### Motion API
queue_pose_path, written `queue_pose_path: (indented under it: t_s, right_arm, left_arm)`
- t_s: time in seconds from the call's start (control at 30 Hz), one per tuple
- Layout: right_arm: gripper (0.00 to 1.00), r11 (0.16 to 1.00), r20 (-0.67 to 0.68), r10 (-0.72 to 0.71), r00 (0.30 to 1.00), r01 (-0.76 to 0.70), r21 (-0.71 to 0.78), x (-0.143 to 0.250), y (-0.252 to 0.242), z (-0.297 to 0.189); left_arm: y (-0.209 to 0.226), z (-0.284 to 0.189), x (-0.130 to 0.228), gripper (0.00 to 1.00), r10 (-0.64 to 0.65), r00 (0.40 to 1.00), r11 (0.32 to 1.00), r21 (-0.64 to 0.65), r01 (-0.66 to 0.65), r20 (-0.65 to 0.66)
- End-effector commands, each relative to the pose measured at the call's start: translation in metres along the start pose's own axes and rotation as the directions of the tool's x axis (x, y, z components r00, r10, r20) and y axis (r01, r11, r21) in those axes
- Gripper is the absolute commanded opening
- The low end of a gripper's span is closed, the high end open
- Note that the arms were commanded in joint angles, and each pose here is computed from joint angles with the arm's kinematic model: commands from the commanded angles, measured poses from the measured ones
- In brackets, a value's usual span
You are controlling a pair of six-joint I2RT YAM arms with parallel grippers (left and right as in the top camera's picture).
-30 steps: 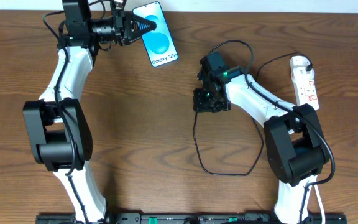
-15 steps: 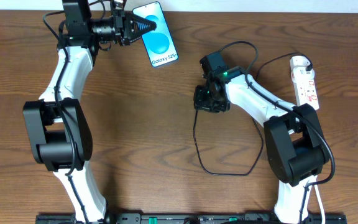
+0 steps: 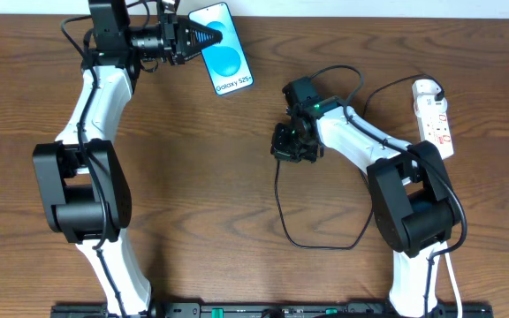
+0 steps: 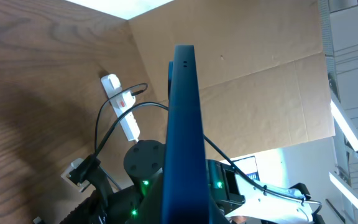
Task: Plug charger to phone and switch on socket
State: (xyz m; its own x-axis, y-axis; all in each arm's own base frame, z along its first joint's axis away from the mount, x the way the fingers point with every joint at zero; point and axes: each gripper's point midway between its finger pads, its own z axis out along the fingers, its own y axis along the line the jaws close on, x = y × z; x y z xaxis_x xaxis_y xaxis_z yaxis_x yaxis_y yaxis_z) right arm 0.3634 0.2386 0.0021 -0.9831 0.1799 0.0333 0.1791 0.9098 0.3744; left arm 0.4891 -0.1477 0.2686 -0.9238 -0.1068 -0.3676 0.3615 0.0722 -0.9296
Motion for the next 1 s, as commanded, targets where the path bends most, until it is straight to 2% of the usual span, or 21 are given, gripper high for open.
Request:
queue_pose_path:
  t_s: [0.0, 0.13, 0.2, 0.27, 0.4, 0.53, 0.7, 0.97]
  right_arm:
    - [0.01, 0.999, -0.024, -0.049, 0.999, 0.049, -0.003, 0.002, -0.004, 0.008]
    - [0.01, 0.966, 0.014, -0.221, 0.975, 0.221, -0.136, -0.006, 0.017, -0.018]
    - [0.01, 0.918, 0.05, -0.323, 0.945, 0.325, -0.226, -0.006, 0.031, -0.037]
    - [0.01, 0.841, 0.095, -0.417, 0.904, 0.423, -0.336, -0.002, 0.048, -0.061]
    - [0.01, 0.619, 0.212, -0.547, 0.81, 0.562, -0.549, 0.016, 0.08, -0.113]
    - [0.01, 0.528, 0.245, -0.567, 0.786, 0.575, -0.625, 0.026, 0.091, -0.129]
    - [0.01, 0.369, 0.301, -0.593, 0.746, 0.585, -0.722, 0.04, 0.106, -0.15]
    - [0.01, 0.339, 0.327, -0.595, 0.734, 0.598, -0.726, 0.039, 0.11, -0.154]
  left_arm:
    - [-0.019, -0.001, 0.002, 0.07, 0.057, 0.998, 0.998, 0.021, -0.056, -0.018]
    - [-0.019, -0.001, 0.002, 0.07, 0.057, 0.998, 0.998, 0.021, -0.056, -0.018]
    - [-0.019, -0.001, 0.002, 0.07, 0.056, 0.998, 0.998, 0.021, -0.056, -0.018]
    - [-0.019, -0.001, 0.002, 0.07, 0.056, 0.998, 0.998, 0.021, -0.056, -0.018]
    - [-0.019, -0.001, 0.002, 0.07, 0.057, 0.998, 0.998, 0.021, -0.056, -0.018]
    - [-0.02, 0.001, 0.003, 0.07, 0.056, 0.998, 0.998, 0.023, -0.056, -0.023]
    - [-0.021, 0.009, 0.007, 0.07, 0.057, 0.998, 0.998, 0.031, -0.056, -0.039]
    - [-0.023, 0.017, 0.01, 0.07, 0.058, 0.997, 0.998, 0.037, -0.056, -0.054]
